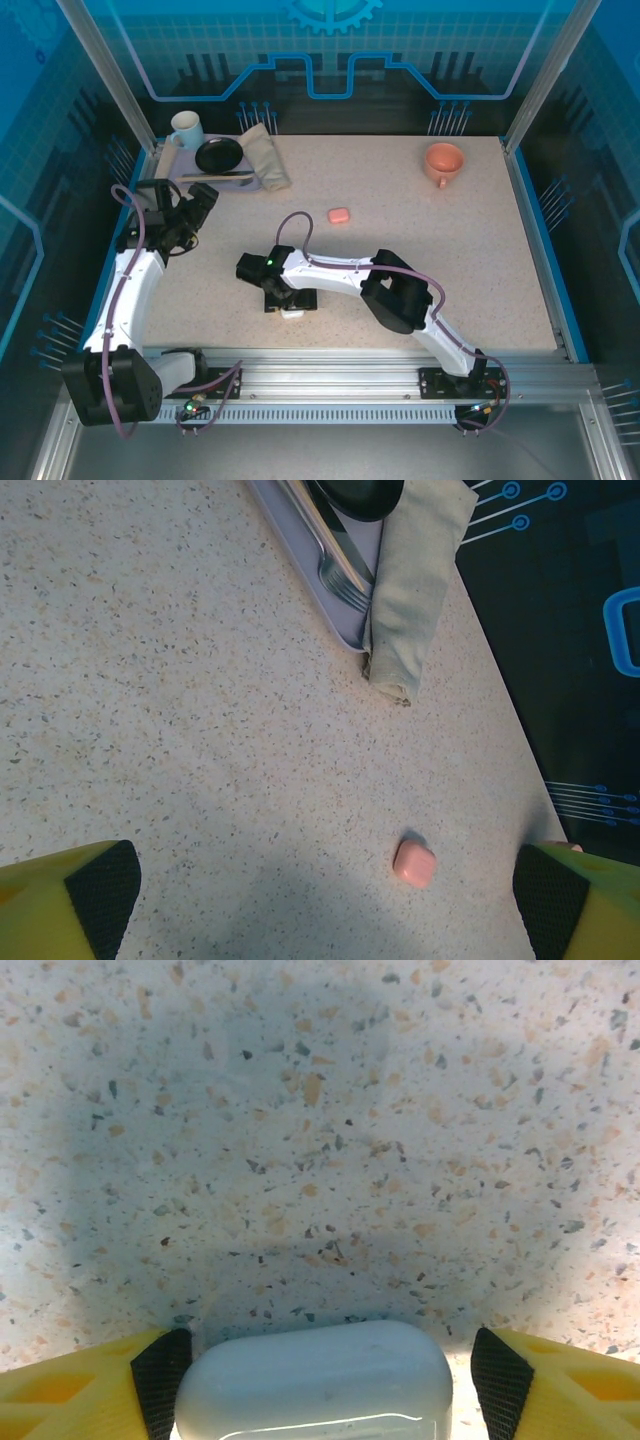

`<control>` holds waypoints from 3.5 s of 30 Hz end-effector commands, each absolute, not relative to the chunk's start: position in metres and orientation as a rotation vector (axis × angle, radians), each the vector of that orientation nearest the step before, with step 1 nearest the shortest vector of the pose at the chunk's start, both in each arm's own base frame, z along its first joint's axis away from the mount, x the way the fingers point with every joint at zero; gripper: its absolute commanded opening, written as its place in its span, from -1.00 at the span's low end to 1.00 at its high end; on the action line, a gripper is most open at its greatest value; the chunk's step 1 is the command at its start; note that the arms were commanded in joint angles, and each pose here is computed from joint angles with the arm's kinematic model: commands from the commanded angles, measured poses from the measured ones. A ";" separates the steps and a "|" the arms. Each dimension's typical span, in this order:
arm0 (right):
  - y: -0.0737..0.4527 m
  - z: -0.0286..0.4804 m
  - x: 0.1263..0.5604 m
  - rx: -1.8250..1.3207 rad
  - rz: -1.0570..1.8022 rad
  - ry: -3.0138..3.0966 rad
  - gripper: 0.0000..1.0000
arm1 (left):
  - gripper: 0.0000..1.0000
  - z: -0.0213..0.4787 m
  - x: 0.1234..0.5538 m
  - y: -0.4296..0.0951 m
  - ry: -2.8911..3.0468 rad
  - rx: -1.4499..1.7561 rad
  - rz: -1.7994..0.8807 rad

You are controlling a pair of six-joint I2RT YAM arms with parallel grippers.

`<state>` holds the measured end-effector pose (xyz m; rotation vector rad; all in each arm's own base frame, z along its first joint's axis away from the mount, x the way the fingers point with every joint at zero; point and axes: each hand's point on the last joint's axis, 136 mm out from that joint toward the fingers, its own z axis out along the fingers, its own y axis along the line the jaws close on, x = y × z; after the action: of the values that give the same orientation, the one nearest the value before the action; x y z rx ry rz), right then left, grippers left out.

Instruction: Insert wireless bluetooth earbuds into charging case

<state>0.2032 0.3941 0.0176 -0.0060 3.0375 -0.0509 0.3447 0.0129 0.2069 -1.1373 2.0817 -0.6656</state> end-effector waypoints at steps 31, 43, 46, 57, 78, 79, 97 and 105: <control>0.383 -0.007 0.172 -0.375 -0.014 3.132 0.35 | 0.98 0.217 0.343 -0.010 2.099 -1.011 -0.787; 0.379 0.032 0.216 -0.076 0.227 3.043 -0.10 | 0.98 0.215 0.349 -0.027 2.150 -0.900 -0.831; 0.371 0.059 0.246 0.024 0.322 2.979 -0.12 | 0.98 0.210 0.351 -0.040 2.157 -0.833 -0.884; 0.309 0.133 0.357 0.482 0.597 2.744 -0.12 | 0.98 0.196 0.351 -0.123 2.100 -0.455 -1.112; 0.284 0.157 0.402 1.053 1.020 2.526 -0.13 | 0.28 0.171 0.376 -0.261 2.028 -0.133 -1.182; 0.284 0.157 0.401 1.056 1.025 2.526 -0.14 | 0.26 0.173 0.377 -0.262 2.021 -0.131 -1.185; 0.289 0.157 0.396 1.068 1.064 2.527 -0.14 | -0.01 0.168 0.401 -0.275 2.018 -0.121 -1.185; 0.290 0.153 0.394 1.073 1.073 2.533 -0.14 | -0.15 0.166 0.407 -0.279 2.020 -0.125 -1.195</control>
<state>0.3990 0.2889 0.1427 1.0811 2.5412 1.0239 0.3975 -0.2724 0.1495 -0.1593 2.0824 -1.1850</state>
